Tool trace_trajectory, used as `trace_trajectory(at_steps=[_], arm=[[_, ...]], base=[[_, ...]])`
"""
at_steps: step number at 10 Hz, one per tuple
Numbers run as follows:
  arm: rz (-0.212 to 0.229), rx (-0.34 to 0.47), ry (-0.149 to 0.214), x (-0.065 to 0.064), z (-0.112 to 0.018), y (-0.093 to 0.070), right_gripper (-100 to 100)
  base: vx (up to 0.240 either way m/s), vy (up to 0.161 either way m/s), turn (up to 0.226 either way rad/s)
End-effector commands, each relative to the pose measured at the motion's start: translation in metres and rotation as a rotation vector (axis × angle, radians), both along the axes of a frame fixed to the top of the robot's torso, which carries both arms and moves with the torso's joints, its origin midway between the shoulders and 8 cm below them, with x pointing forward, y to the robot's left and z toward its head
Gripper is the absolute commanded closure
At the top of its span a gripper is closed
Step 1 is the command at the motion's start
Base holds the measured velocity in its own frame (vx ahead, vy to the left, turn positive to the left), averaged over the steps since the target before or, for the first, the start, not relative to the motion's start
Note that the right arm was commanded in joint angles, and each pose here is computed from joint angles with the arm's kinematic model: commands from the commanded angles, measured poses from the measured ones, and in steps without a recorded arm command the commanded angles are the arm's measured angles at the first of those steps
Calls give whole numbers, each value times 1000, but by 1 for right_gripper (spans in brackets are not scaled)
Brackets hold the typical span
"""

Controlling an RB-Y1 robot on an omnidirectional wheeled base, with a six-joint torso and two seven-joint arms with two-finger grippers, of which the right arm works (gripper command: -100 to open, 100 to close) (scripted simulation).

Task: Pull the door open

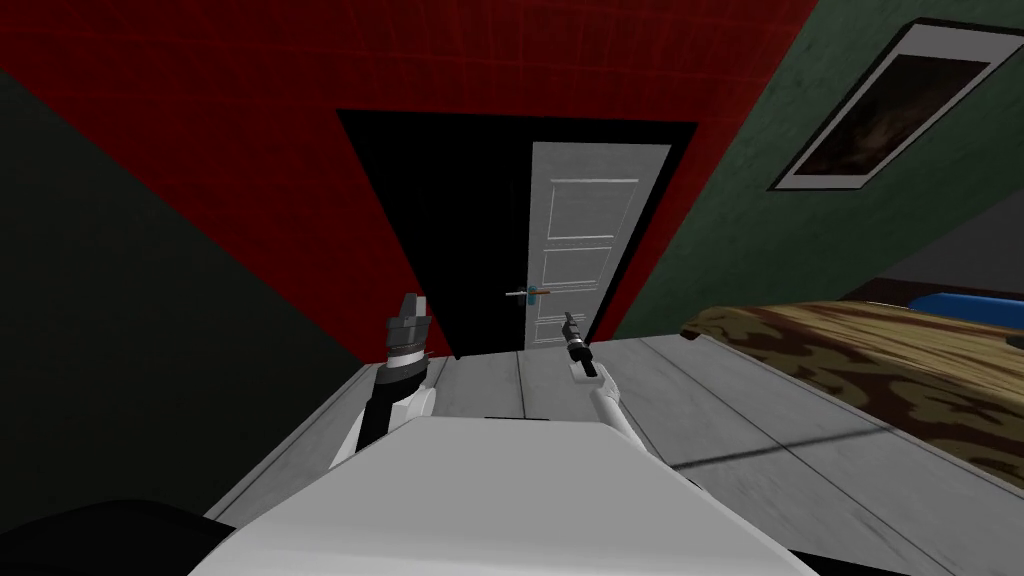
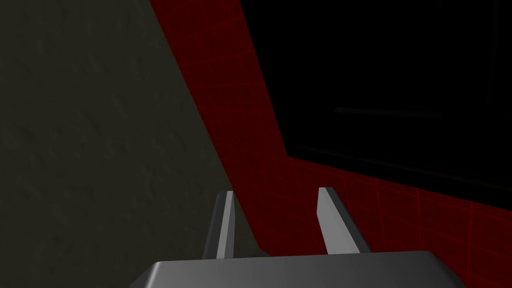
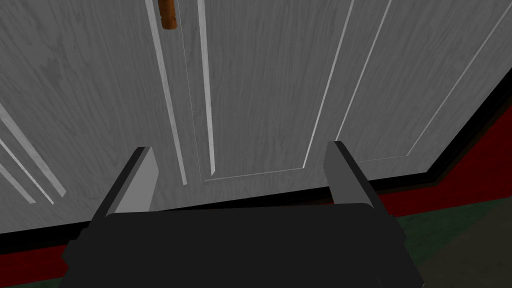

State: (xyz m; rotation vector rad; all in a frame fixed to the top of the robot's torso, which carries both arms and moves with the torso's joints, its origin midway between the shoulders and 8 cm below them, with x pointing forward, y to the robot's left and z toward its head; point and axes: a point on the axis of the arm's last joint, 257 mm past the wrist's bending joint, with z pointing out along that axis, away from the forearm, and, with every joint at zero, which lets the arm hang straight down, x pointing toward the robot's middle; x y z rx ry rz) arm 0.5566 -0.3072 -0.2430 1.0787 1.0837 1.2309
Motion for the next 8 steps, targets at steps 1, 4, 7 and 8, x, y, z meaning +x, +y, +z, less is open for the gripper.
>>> trace_trajectory(at_steps=[1, 4, 7, 8], arm=[[2, 3, 18, 7, -6, 0, -100], [6, 7, 49, 18, -16, 1, -100], [11, 13, 77, 27, -25, 3, -100], [12, 15, 86, 30, -28, 4, -100]], base=[[101, -15, 75], [104, -18, 74], [89, -29, 69], [85, -7, 67]])
